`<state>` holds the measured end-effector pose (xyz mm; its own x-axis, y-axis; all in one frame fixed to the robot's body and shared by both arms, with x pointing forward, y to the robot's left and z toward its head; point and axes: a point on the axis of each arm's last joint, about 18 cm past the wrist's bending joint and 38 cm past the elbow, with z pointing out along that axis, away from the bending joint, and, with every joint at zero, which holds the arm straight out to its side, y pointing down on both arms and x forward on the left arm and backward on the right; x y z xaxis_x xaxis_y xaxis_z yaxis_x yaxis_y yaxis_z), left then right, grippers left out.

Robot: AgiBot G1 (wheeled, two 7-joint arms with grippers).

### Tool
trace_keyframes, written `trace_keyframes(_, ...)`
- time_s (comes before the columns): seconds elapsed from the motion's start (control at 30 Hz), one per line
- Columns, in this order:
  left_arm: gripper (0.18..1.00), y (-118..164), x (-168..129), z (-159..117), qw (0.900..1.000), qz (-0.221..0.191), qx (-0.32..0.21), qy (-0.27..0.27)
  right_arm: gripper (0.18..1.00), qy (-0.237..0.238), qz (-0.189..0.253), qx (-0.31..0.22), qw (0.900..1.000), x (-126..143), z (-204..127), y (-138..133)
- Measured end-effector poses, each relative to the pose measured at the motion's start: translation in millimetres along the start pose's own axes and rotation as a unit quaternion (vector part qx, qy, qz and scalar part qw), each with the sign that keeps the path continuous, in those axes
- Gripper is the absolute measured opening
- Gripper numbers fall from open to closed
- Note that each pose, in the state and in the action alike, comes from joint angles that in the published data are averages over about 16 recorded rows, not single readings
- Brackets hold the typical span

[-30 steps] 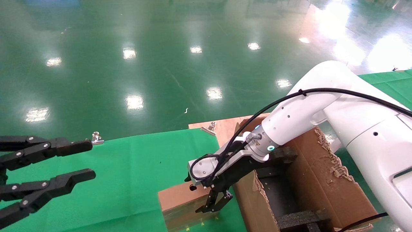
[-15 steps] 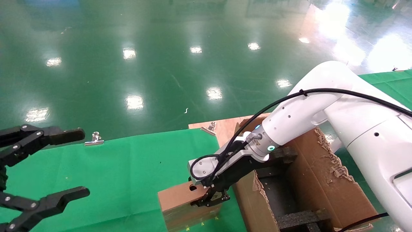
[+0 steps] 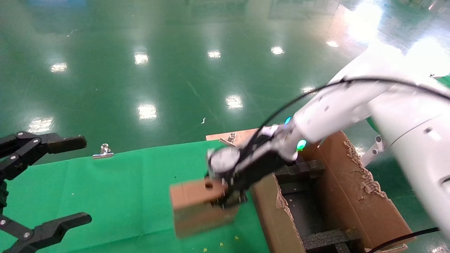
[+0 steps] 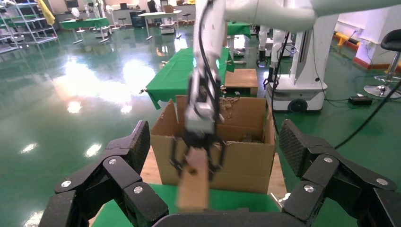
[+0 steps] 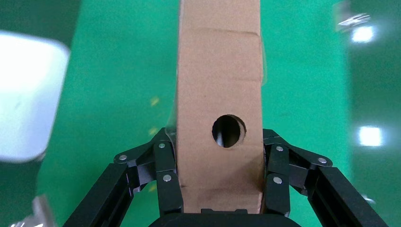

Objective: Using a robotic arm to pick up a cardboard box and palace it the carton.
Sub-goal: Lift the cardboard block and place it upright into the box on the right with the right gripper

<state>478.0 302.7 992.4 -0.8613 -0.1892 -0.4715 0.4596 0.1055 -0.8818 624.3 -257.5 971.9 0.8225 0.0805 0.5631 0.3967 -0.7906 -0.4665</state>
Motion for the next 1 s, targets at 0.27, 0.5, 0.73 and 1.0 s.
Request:
trace_keyframes(0.27, 0.993, 0, 0, 0, 1.0, 0.0, 0.0, 0.0, 0.354, 0.069, 0.001, 0.014, 0.998, 26, -77, -19)
trace_keyframes(0.5, 1.001, 0, 0, 0, 1.0, 0.0, 0.0, 0.0, 0.351, 0.109, 0.006, -0.006, 0.994, 28, -135, -16)
trace_keyframes(0.73, 1.001, 0, 0, 0, 1.0, 0.0, 0.0, 0.0, 0.349, 0.141, 0.044, -0.048, 0.988, 9, -186, 17)
trace_keyframes(1.0, 1.001, 0, 0, 0, 1.0, 0.0, 0.0, 0.0, 0.347, 0.183, 0.12, -0.096, 0.971, -36, -244, 71)
